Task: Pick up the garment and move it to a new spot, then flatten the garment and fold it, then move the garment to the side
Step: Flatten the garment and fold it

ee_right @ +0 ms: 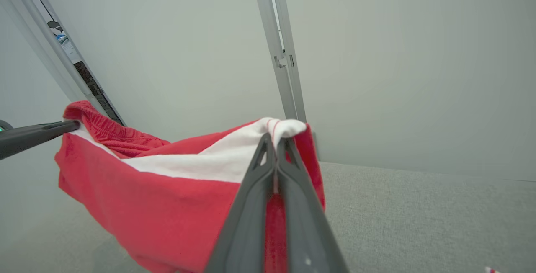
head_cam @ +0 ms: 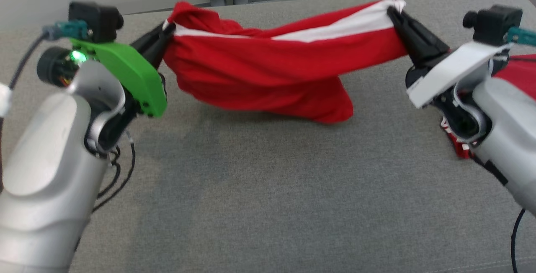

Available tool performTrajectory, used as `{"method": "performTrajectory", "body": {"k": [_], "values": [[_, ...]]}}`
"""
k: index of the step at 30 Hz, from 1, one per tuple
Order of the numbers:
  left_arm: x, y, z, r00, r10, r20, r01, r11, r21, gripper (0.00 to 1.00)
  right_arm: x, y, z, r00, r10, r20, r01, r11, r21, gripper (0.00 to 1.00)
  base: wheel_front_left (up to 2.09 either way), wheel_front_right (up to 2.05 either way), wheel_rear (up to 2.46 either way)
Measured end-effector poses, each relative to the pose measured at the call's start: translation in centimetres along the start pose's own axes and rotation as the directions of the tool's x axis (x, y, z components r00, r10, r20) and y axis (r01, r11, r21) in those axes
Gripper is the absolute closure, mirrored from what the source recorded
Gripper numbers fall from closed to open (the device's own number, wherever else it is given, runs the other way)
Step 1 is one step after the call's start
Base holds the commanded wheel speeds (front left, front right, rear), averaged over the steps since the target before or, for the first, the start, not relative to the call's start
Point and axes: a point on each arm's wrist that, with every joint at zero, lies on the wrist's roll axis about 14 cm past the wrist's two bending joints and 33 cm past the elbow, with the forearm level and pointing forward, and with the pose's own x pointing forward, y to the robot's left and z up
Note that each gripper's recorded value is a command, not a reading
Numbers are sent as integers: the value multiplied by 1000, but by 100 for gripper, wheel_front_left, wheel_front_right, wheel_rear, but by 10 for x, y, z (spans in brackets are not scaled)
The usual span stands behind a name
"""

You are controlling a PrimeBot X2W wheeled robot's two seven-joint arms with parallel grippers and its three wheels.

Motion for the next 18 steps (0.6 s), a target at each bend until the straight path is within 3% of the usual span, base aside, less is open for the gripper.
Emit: {"method": "performTrajectory", "body": {"k": [11, 18], "values": [[84, 42, 89, 989, 24, 147, -38, 995, 87, 100, 85, -43, 74, 988, -14, 155, 31, 993, -110, 100, 0, 0, 0], [114, 59, 97, 974, 31, 225, -52, 995, 89, 100, 111, -51, 105, 966, 14, 258, 34, 983, -179, 100, 0, 0, 0]]}}
